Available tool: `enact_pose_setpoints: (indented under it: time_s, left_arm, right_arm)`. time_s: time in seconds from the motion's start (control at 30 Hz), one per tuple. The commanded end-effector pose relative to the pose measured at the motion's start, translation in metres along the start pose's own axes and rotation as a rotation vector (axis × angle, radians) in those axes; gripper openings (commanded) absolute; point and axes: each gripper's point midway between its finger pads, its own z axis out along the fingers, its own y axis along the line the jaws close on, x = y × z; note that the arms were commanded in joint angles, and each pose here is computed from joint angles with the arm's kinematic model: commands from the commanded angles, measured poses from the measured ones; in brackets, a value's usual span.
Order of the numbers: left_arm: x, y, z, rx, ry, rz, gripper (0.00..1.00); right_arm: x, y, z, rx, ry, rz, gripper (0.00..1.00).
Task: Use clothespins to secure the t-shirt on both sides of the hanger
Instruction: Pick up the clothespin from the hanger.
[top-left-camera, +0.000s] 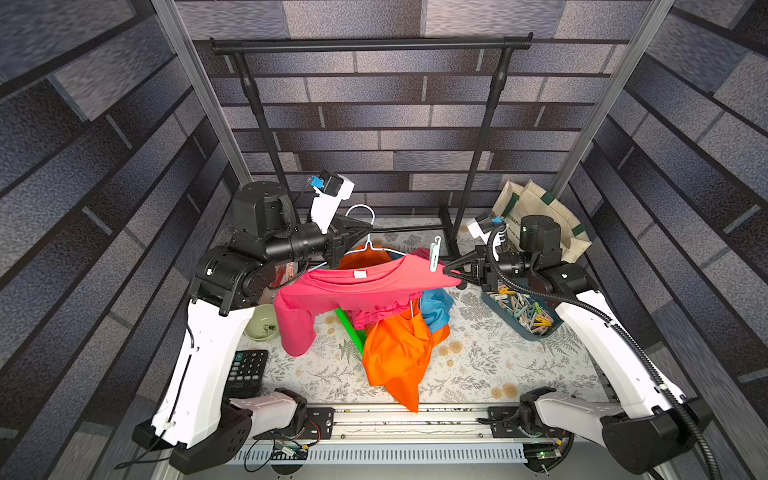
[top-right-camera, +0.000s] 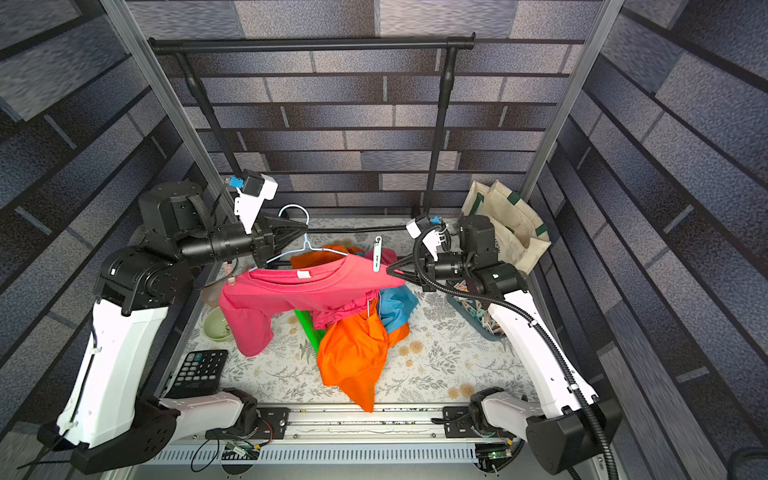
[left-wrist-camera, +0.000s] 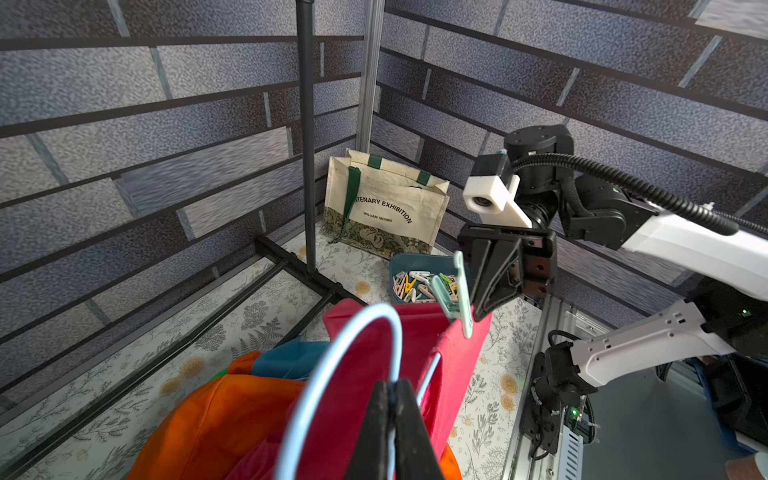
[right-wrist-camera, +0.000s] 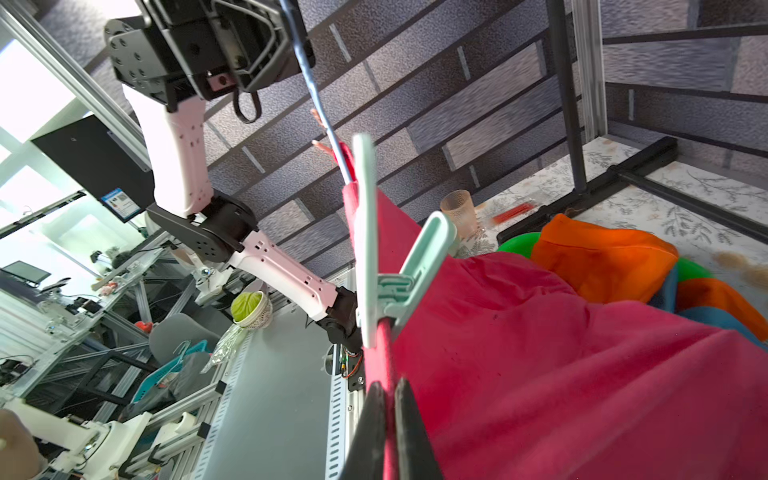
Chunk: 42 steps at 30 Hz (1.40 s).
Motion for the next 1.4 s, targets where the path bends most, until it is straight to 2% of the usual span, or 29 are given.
enact_pose_setpoints:
  time_s: [0.0,0.03,0.07,0.1,0.13,0.17,0.4,0.53,0.63,0.73,0.87,1.07,1.2,1.37]
  left_arm:
    - [-0.013,-0.016,0.0,0.083,-0.032,-0.01,0.19]
    - [-0.014,-0.012,0.0,0.059,-0.038,-0.018,0.28]
    - [-0.015,-0.008,-0.001,0.039,-0.043,-0.02,0.41]
    - [-0.016,-0.005,-0.002,0.02,-0.049,-0.021,0.66]
    - [-0.015,-0.002,-0.003,0.002,-0.053,-0.022,0.87]
    - [-0.015,-0.001,-0.005,-0.004,-0.057,-0.021,0.99]
    - [-0.001,0.025,-0.039,-0.132,-0.106,-0.021,1.0]
    - [0.02,0.061,-0.066,-0.201,-0.151,-0.126,1.0]
    - [0.035,0.077,-0.081,-0.167,-0.196,-0.206,1.0]
    - [0.052,0.079,-0.079,-0.133,-0.186,-0.223,1.0]
    - [0.072,0.067,-0.071,-0.025,-0.15,-0.225,0.99]
    - [0.087,0.079,-0.067,-0.061,-0.114,-0.225,0.97]
    - [0.095,0.092,-0.062,-0.062,-0.088,-0.256,0.9]
    - [0.11,0.112,-0.058,-0.133,-0.057,-0.288,0.98]
  right_arm:
    - [-0.005,0.008,-0.003,-0.009,-0.028,-0.024,0.0]
    - [-0.004,0.009,-0.004,-0.001,-0.032,-0.031,0.0]
    - [-0.004,0.009,-0.004,0.01,-0.036,-0.04,0.0]
    - [-0.004,0.01,-0.005,0.018,-0.04,-0.047,0.0]
    - [-0.004,0.011,-0.006,0.023,-0.044,-0.053,0.0]
    - [-0.005,0.012,-0.007,0.024,-0.047,-0.057,0.0]
    - [-0.016,0.016,-0.01,-0.018,-0.056,-0.038,0.0]
    - [-0.024,0.014,-0.014,-0.031,-0.069,-0.036,0.0]
    - [-0.03,0.013,-0.018,-0.039,-0.079,-0.032,0.0]
    - [-0.036,0.011,-0.021,-0.042,-0.085,-0.027,0.0]
    - [-0.04,0.011,-0.022,-0.057,-0.087,-0.021,0.0]
    - [-0.042,0.013,-0.023,-0.063,-0.089,-0.025,0.0]
    - [-0.041,0.013,-0.026,-0.057,-0.092,-0.025,0.0]
    - [-0.041,0.013,-0.028,-0.059,-0.094,-0.022,0.0]
